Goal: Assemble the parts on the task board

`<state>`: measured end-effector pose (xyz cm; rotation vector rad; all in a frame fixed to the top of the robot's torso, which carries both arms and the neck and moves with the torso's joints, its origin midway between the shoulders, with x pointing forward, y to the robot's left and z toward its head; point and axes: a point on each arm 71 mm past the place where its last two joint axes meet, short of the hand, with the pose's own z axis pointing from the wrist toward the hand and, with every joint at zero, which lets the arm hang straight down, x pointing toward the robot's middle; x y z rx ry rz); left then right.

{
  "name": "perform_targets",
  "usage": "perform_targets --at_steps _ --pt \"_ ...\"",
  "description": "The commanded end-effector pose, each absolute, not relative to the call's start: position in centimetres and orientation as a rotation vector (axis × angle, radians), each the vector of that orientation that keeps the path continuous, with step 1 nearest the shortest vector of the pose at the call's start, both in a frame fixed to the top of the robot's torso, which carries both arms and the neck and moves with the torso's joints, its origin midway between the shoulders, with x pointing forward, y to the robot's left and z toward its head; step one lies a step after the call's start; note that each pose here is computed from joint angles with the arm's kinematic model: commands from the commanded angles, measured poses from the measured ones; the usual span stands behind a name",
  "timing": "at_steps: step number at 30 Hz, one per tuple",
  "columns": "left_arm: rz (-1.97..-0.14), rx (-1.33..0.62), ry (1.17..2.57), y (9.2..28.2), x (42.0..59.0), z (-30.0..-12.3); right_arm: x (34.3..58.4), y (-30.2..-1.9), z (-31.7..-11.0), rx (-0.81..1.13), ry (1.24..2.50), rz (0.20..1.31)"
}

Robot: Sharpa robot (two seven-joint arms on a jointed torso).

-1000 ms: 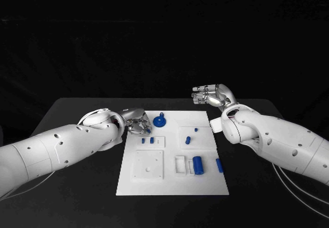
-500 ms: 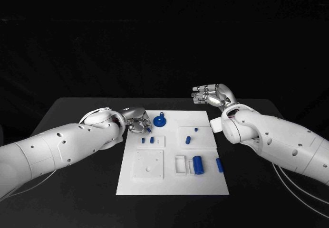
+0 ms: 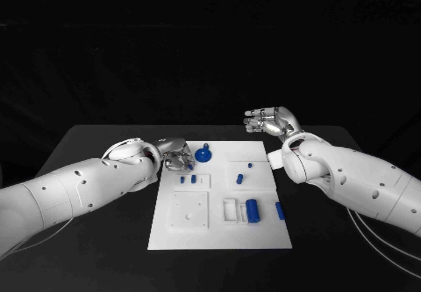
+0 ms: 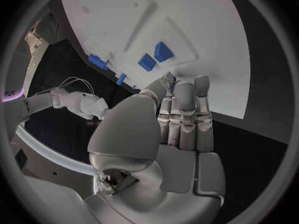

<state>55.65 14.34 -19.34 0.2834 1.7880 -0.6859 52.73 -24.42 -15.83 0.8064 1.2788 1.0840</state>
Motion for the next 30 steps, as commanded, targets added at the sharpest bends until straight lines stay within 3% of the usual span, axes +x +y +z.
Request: perform_targets --at_steps 1,17,30 --pt "-0.692 0.306 1.823 14.08 55.43 -19.83 52.68 -24.22 -15.70 0.782 1.279 1.097" --pt "-0.656 0.315 1.866 14.12 55.40 -20.40 52.68 -24.26 -15.69 0.782 1.278 1.096" --pt "-0.664 0.304 1.811 14.27 55.41 -20.06 52.70 -24.30 -15.71 0.783 1.276 1.094"
